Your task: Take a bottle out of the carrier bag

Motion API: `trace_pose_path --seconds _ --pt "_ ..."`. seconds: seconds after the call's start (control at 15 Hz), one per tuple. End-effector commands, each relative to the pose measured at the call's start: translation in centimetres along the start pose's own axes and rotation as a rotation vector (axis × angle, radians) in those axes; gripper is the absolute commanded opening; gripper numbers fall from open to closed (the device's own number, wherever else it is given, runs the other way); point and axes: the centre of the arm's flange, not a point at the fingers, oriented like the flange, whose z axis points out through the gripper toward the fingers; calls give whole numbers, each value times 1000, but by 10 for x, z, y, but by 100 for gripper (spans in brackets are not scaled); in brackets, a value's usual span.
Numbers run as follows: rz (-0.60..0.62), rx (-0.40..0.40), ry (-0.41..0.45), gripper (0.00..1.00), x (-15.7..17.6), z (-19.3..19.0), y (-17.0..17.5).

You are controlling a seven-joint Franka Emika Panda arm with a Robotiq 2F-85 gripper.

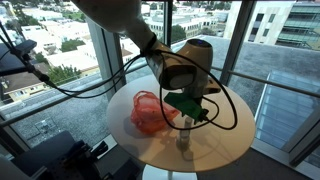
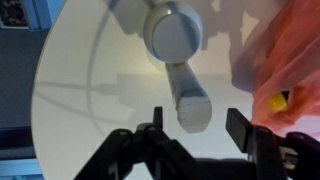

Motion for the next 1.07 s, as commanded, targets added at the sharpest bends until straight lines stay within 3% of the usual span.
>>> trace_pose_path --seconds 0.0,0.13,0.2,0.27,0.6,1.0 --pt "-21 3 9 87 2 -9 0" --pt "-30 14 0 93 1 -16 -5" --pt "-31 18 -6 90 1 -20 -7" --pt "-32 20 -13 100 0 -24 -10" --pt "-48 34 -71 100 -4 -52 -31" --pt "-77 -12 -145 100 -12 -88 -58"
